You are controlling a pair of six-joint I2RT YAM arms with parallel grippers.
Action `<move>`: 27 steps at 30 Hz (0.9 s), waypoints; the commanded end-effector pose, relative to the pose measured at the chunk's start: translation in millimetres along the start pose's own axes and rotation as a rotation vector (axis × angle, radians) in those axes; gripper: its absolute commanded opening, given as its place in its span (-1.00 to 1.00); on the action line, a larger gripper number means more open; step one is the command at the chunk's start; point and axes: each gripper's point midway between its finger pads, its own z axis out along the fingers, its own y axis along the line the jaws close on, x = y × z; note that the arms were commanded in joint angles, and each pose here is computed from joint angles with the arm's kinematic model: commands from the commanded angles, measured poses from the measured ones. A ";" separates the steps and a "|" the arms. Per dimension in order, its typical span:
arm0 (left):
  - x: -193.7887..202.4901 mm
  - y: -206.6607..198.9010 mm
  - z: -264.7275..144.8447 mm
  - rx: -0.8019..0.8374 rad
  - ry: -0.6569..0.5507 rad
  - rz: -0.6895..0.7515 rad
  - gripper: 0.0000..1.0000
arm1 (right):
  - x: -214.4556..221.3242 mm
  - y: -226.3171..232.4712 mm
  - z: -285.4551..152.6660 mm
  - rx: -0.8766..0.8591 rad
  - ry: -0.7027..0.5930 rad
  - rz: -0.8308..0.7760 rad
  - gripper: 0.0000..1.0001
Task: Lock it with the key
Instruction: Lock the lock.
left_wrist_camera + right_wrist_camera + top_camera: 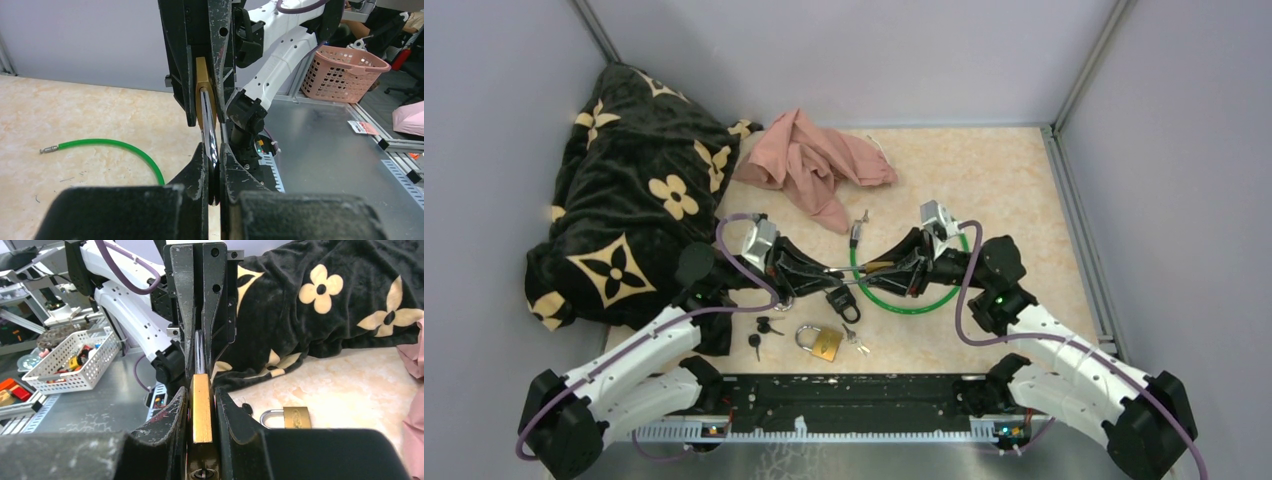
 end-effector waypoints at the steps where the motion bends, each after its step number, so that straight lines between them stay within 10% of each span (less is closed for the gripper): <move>1: -2.5 -45.7 6.6 0.223 0.039 0.011 -1.00 | -23.4 -48.0 6.5 0.238 -0.064 -0.086 -1.00; 27: -12.8 -18.7 41.1 0.023 -0.129 0.085 -1.00 | 5.1 -71.0 29.0 0.322 -0.087 0.042 -1.00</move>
